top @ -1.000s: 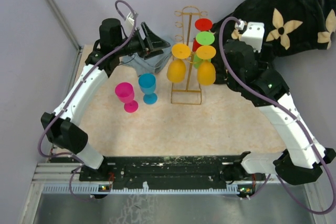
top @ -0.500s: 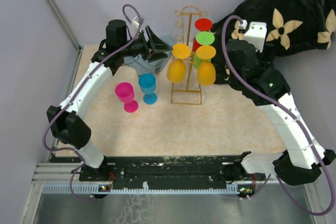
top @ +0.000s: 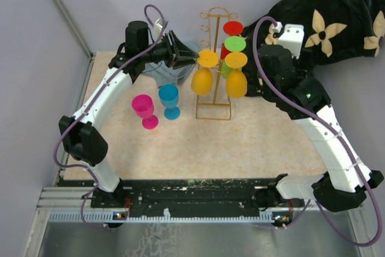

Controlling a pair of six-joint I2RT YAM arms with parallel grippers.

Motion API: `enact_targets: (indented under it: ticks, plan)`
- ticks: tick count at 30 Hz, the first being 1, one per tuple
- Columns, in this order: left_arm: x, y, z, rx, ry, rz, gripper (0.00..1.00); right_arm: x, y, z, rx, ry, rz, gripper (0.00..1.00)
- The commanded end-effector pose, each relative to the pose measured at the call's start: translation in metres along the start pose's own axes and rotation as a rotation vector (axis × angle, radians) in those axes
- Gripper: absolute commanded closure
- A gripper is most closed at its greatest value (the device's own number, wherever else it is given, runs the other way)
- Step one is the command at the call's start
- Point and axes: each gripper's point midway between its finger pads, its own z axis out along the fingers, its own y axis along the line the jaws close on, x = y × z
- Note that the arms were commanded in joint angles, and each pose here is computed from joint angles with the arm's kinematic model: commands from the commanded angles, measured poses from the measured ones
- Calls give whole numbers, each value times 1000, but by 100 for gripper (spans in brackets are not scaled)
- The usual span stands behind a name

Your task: Take the wine glass off the wine glass rack

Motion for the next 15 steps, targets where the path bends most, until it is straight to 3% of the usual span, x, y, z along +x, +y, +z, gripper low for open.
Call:
enact_targets:
  ticks: [1, 15]
  plan:
    - [-8, -14, -3, 34, -8, 24, 52, -5, 2, 4, 4, -15, 35, 25]
    - [-11, -12, 1, 23, -10, 22, 56, -2, 4, 8, -4, -6, 31, 25]
